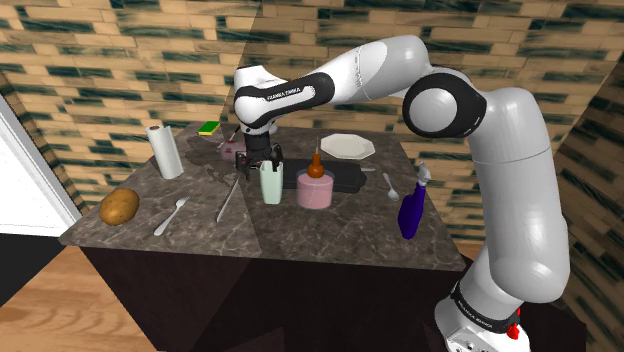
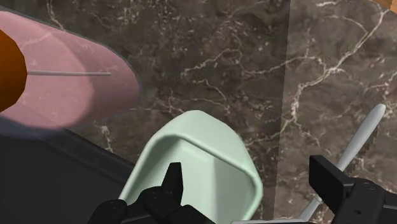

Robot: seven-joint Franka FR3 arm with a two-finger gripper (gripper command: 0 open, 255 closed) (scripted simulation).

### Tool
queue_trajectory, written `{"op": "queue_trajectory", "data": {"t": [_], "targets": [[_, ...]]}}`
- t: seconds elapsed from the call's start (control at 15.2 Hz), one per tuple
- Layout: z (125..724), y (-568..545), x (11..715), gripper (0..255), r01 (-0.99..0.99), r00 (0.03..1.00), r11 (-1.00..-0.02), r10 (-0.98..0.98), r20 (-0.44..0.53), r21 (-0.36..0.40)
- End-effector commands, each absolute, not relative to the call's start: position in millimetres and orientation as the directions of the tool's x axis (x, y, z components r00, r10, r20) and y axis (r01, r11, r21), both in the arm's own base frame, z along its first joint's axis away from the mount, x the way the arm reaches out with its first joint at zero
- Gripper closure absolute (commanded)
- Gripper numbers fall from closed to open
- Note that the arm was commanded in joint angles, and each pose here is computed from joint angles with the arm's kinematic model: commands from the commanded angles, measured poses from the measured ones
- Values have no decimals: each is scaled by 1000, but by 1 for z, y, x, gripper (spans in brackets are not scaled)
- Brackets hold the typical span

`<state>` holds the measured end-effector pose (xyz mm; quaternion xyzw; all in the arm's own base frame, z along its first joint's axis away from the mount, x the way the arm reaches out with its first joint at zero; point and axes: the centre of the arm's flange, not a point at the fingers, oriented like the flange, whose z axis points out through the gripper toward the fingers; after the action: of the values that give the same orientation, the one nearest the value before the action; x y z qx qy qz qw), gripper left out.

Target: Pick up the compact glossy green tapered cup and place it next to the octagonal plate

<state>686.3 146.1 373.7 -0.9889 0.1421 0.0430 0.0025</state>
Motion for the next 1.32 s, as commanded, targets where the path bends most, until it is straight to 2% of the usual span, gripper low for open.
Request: {"op": "queue_trajectory", "data": {"t": [0.0,0.07,0.66,1.25], "targets": [[374,146,686,0,-281,956,-960,-281,-86,7],[374,146,686,255,-281,956,-960,-281,-86,7],[374,146,686,255,-281,956,-960,-281,-86,7],[421,146,686,255,-281,956,-960,-281,-86,7]]}}
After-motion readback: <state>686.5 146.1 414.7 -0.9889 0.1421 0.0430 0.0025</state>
